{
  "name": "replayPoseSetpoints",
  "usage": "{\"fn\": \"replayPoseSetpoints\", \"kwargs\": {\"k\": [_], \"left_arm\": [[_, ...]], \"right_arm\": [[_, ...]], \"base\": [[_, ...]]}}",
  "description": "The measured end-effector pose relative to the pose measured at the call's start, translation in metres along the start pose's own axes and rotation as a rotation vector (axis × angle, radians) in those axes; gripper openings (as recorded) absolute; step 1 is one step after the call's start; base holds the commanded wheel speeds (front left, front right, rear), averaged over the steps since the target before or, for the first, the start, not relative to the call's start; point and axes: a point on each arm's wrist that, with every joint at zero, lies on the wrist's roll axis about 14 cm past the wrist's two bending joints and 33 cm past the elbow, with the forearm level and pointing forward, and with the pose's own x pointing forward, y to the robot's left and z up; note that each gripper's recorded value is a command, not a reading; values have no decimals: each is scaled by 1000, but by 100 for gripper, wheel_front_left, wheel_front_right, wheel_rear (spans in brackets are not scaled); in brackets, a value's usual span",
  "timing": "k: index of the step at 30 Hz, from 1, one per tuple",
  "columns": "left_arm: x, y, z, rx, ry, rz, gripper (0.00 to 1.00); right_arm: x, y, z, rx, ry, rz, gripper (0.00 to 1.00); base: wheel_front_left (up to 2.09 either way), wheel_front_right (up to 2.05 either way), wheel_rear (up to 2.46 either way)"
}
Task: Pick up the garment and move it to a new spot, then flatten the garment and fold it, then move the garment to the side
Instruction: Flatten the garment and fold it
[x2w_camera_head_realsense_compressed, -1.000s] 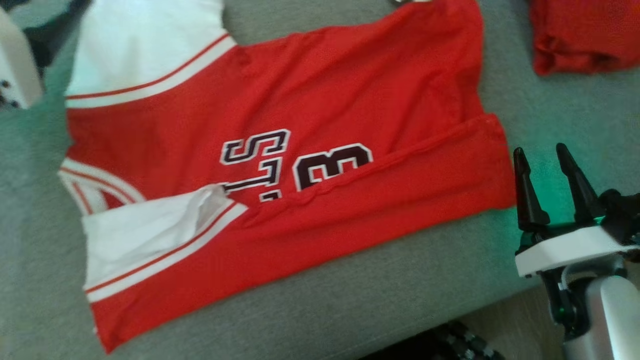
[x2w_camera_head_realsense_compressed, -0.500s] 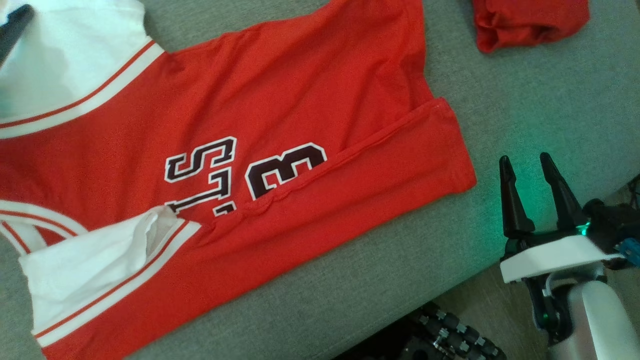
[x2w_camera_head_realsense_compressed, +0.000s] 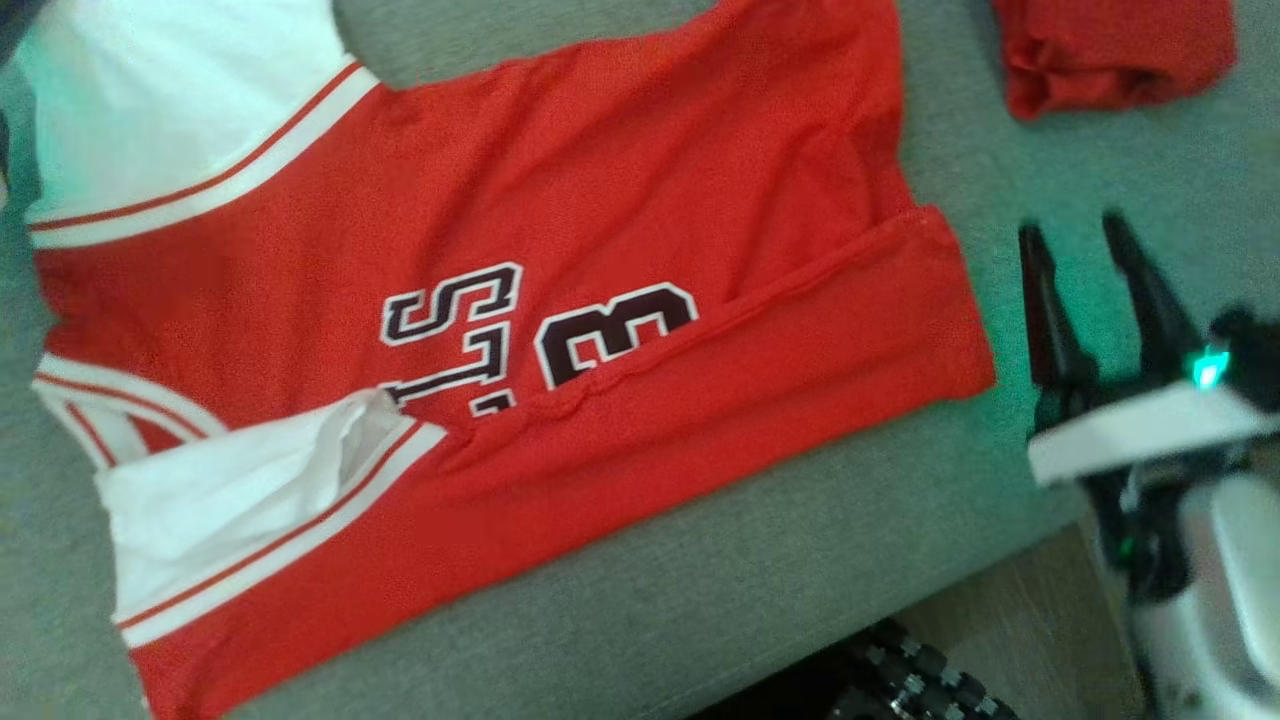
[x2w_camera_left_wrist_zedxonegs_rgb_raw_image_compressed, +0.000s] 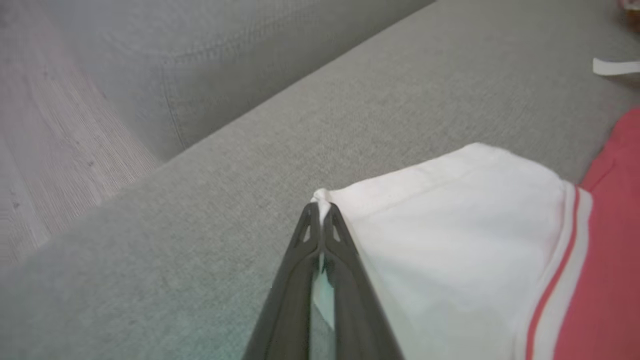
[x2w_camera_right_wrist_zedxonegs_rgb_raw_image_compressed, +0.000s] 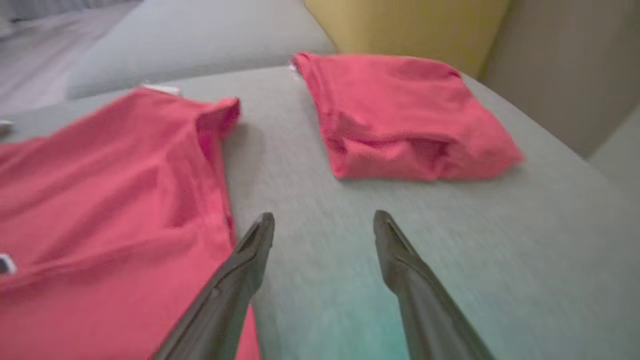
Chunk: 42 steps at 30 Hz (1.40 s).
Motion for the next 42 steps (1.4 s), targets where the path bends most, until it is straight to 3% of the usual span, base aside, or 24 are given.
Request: {"fn": "replayPoseSetpoints", "kwargs": {"k": [8, 15, 24, 26, 27, 28, 29, 30, 31, 38, 42], "left_arm": [[-21, 5, 12, 45, -98, 27, 0], [-36, 11, 7, 61, -119, 49, 0], [-45, 17, -5, 64, -113, 71, 0], [-46, 18, -6, 63, -111, 72, 0], [-46, 18, -7, 62, -112, 74, 0], [-47, 18, -7, 63, -115, 74, 0], [-48, 18, -7, 63, -115, 76, 0], [-49, 19, -7, 64, -115, 78, 0], [-50, 19, -6, 65, -117, 80, 0], [-58, 20, 4, 105, -166, 98, 0], [-67, 22, 18, 148, -241, 118, 0]], "right_arm": [[73, 38, 45, -124, 34, 195, 100], [119, 53, 38, -248, 174, 244, 100], [140, 70, 14, -325, 267, 300, 100], [143, 70, 14, -337, 272, 303, 86], [144, 71, 15, -345, 271, 306, 71], [145, 72, 16, -348, 272, 309, 50], [145, 74, 14, -351, 275, 315, 37], [144, 76, 13, -351, 283, 322, 9], [143, 78, 12, -350, 288, 327, 0], [141, 74, 19, -366, 285, 325, 0], [142, 76, 36, -363, 213, 326, 0]], "base": [[0, 0, 0], [0, 0, 0], [0, 0, 0], [0, 0, 0], [0, 0, 0], [0, 0, 0], [0, 0, 0], [0, 0, 0], [0, 0, 0], [0, 0, 0], [0, 0, 0]]}}
